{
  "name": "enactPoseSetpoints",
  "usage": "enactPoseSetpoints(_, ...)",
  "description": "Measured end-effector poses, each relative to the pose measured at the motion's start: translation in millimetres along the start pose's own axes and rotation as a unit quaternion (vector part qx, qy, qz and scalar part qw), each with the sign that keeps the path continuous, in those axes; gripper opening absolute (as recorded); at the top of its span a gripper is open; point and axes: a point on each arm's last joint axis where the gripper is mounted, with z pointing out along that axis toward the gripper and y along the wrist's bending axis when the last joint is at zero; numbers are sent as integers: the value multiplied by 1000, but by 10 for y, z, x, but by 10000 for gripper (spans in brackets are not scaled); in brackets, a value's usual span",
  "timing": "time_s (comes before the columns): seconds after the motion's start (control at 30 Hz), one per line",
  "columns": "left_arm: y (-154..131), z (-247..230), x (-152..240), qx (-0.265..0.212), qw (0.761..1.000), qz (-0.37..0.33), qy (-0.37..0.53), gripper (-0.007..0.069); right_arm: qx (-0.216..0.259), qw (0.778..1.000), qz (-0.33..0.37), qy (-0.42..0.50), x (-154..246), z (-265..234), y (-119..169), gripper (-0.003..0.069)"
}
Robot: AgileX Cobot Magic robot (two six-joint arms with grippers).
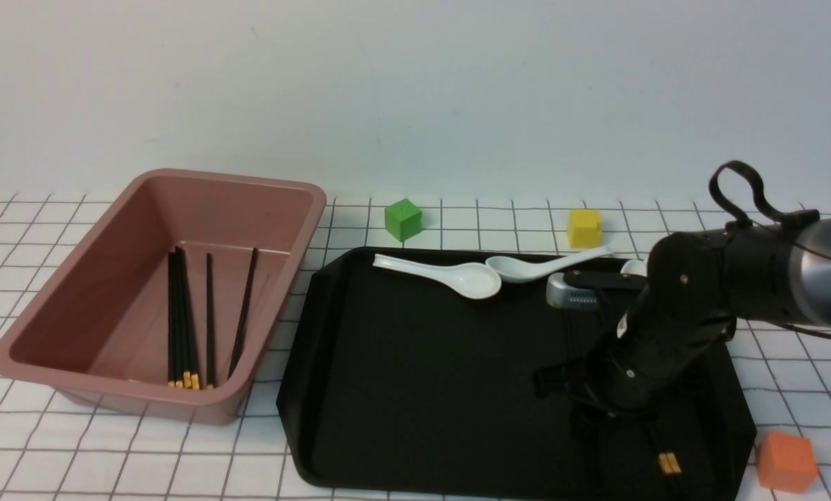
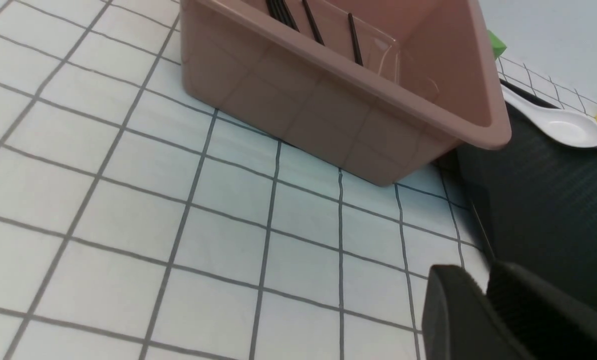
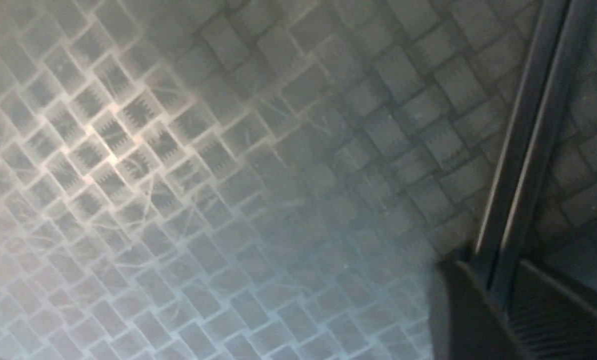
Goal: On white black tablecloth take chopsticks from black tray and put them in box.
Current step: 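Move the gripper over the chopsticks on the black tray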
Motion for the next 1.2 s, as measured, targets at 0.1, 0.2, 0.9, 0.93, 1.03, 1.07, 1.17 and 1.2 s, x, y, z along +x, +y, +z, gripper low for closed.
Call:
enactPoseSetpoints(0.1, 0, 0, 0, 0, 1000, 0, 0, 118, 1, 1000, 0, 1, 0, 4, -5, 97)
enactPoseSetpoints(0.2, 0, 0, 0, 0, 1000, 0, 0, 123, 4, 1000, -3, 3, -5, -5, -5, 99)
enactPoseSetpoints(0.9, 0, 0, 0, 0, 1000, 0, 0, 132, 25, 999, 4, 28, 26, -772, 69, 5)
enactPoseSetpoints(0.93, 0, 0, 0, 0, 1000, 0, 0, 132, 25, 999, 5, 26, 21, -765, 70, 10)
enactPoseSetpoints(1.03, 0, 0, 0, 0, 1000, 0, 0, 134, 28, 999, -1, 27, 18, -702, 96, 49)
enactPoseSetpoints(1.07, 0, 0, 0, 0, 1000, 0, 0, 135, 33, 999, -7, 31, 26, -659, 114, 72)
enactPoseSetpoints(1.17, 0, 0, 0, 0, 1000, 0, 0, 138, 46, 998, -31, 38, 63, -563, 190, 144)
enactPoseSetpoints(1.2, 0, 0, 0, 0, 1000, 0, 0, 140, 53, 997, -43, 38, 75, -509, 223, 193)
